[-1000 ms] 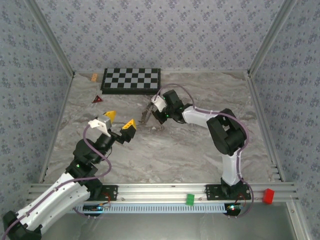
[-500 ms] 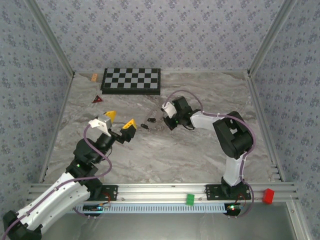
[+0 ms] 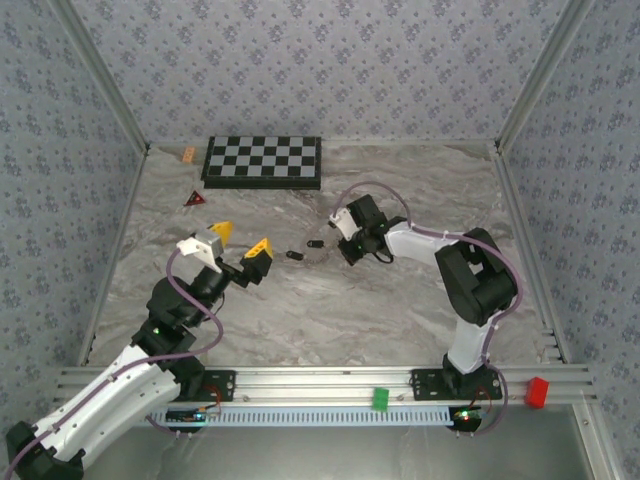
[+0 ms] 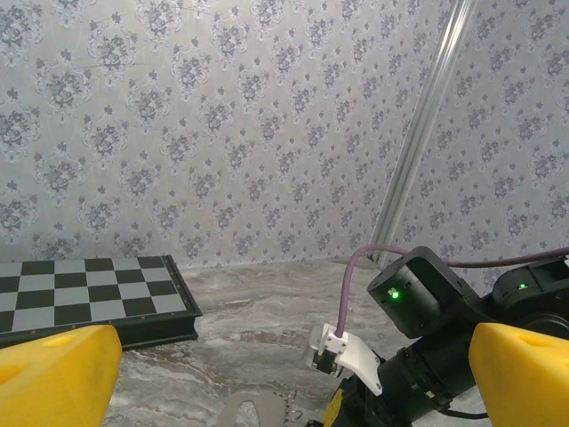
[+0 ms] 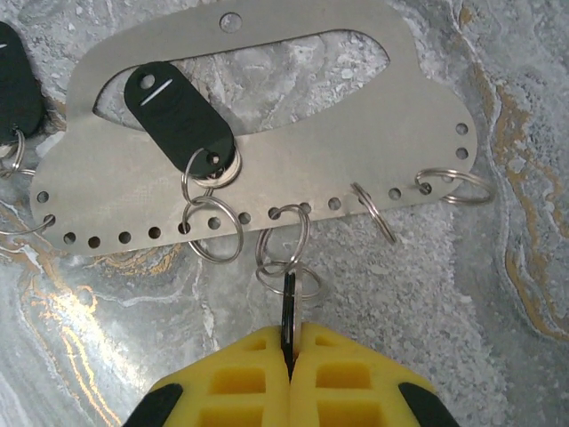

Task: Put the keys on the keyring

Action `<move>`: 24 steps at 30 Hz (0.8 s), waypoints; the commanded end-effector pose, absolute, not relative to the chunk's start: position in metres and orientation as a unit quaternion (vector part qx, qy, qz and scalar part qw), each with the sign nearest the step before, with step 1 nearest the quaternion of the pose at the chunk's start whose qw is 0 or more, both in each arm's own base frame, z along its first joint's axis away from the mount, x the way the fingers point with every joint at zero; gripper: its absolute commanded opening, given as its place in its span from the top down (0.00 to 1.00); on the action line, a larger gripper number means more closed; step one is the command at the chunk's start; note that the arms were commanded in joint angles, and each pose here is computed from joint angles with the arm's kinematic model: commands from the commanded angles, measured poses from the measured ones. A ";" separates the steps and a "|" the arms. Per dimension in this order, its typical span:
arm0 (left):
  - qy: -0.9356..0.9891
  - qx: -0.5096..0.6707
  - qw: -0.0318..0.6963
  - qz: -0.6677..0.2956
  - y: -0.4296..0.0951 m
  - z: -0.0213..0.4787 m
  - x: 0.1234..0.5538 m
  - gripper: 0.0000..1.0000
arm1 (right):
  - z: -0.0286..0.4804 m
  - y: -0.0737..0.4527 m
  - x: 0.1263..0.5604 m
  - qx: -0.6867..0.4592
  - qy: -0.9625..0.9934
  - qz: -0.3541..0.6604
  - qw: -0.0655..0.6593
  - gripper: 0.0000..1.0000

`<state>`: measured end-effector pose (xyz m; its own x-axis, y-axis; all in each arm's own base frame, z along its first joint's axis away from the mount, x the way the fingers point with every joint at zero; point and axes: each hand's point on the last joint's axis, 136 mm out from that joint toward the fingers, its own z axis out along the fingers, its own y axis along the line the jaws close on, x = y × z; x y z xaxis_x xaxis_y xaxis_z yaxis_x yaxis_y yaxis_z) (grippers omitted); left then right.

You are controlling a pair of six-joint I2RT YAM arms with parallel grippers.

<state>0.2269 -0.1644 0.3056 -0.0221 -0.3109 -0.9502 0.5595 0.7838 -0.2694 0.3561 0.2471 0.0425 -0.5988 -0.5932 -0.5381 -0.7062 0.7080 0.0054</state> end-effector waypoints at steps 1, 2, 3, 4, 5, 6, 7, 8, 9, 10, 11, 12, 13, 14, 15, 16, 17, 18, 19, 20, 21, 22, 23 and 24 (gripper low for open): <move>0.621 0.090 0.706 -0.328 -0.161 0.321 0.224 0.00 | 0.041 0.236 0.345 -0.350 0.905 0.091 0.224 0.98; 0.620 0.090 0.707 -0.328 -0.161 0.321 0.223 0.00 | 0.041 0.234 0.343 -0.347 0.907 0.089 0.220 0.98; 0.620 0.090 0.707 -0.329 -0.161 0.322 0.223 0.00 | 0.041 0.234 0.342 -0.345 0.909 0.089 0.219 0.97; 0.619 0.090 0.707 -0.329 -0.161 0.322 0.223 0.00 | 0.040 0.232 0.341 -0.340 0.911 0.088 0.216 0.96; 0.620 0.090 0.706 -0.329 -0.161 0.321 0.223 0.00 | 0.039 0.231 0.339 -0.337 0.913 0.089 0.211 0.95; 0.619 0.089 0.707 -0.330 -0.160 0.322 0.222 0.00 | 0.038 0.230 0.337 -0.335 0.915 0.090 0.208 0.95; 0.619 0.089 0.707 -0.330 -0.160 0.322 0.222 0.00 | 0.037 0.229 0.336 -0.333 0.916 0.091 0.203 0.94; 0.618 0.089 0.708 -0.331 -0.160 0.322 0.222 0.00 | 0.035 0.229 0.334 -0.332 0.918 0.090 0.198 0.93; 0.619 0.089 0.707 -0.331 -0.160 0.322 0.222 0.00 | 0.034 0.228 0.333 -0.329 0.920 0.090 0.194 0.92; 0.619 0.089 0.707 -0.331 -0.160 0.322 0.222 0.00 | 0.033 0.227 0.332 -0.327 0.921 0.091 0.191 0.91; 0.619 0.089 0.706 -0.331 -0.160 0.321 0.222 0.00 | 0.032 0.227 0.330 -0.325 0.922 0.092 0.188 0.89; 0.619 0.089 0.707 -0.330 -0.160 0.321 0.222 0.00 | 0.031 0.226 0.330 -0.323 0.924 0.091 0.185 0.88; 0.619 0.089 0.707 -0.331 -0.160 0.321 0.222 0.00 | 0.030 0.225 0.329 -0.319 0.926 0.090 0.183 0.86; 0.619 0.089 0.707 -0.331 -0.160 0.321 0.222 0.00 | 0.029 0.225 0.328 -0.317 0.927 0.089 0.181 0.85; 0.619 0.088 0.707 -0.331 -0.160 0.322 0.222 0.00 | 0.028 0.224 0.327 -0.315 0.928 0.089 0.178 0.85; 0.618 0.088 0.707 -0.331 -0.160 0.322 0.222 0.00 | 0.027 0.224 0.326 -0.315 0.928 0.089 0.176 0.85; 0.618 0.089 0.707 -0.332 -0.161 0.322 0.222 0.00 | 0.028 0.224 0.326 -0.314 0.928 0.089 0.178 0.84; 0.618 0.089 0.707 -0.332 -0.160 0.322 0.222 0.00 | 0.028 0.223 0.326 -0.312 0.929 0.088 0.179 0.83; 0.619 0.089 0.706 -0.332 -0.160 0.321 0.222 0.00 | 0.029 0.222 0.326 -0.311 0.930 0.087 0.178 0.81; 0.619 0.089 0.707 -0.332 -0.160 0.321 0.222 0.00 | 0.029 0.221 0.325 -0.309 0.930 0.087 0.177 0.80; 0.619 0.089 0.707 -0.332 -0.160 0.321 0.222 0.00 | 0.030 0.221 0.325 -0.308 0.931 0.087 0.177 0.79; 0.619 0.089 0.707 -0.332 -0.160 0.322 0.222 0.00 | 0.031 0.220 0.324 -0.306 0.931 0.086 0.179 0.78; 0.619 0.089 0.706 -0.331 -0.161 0.321 0.222 0.00 | 0.032 0.218 0.323 -0.303 0.932 0.085 0.179 0.77; 0.619 0.089 0.706 -0.331 -0.160 0.321 0.222 0.00 | 0.033 0.217 0.322 -0.301 0.933 0.084 0.180 0.76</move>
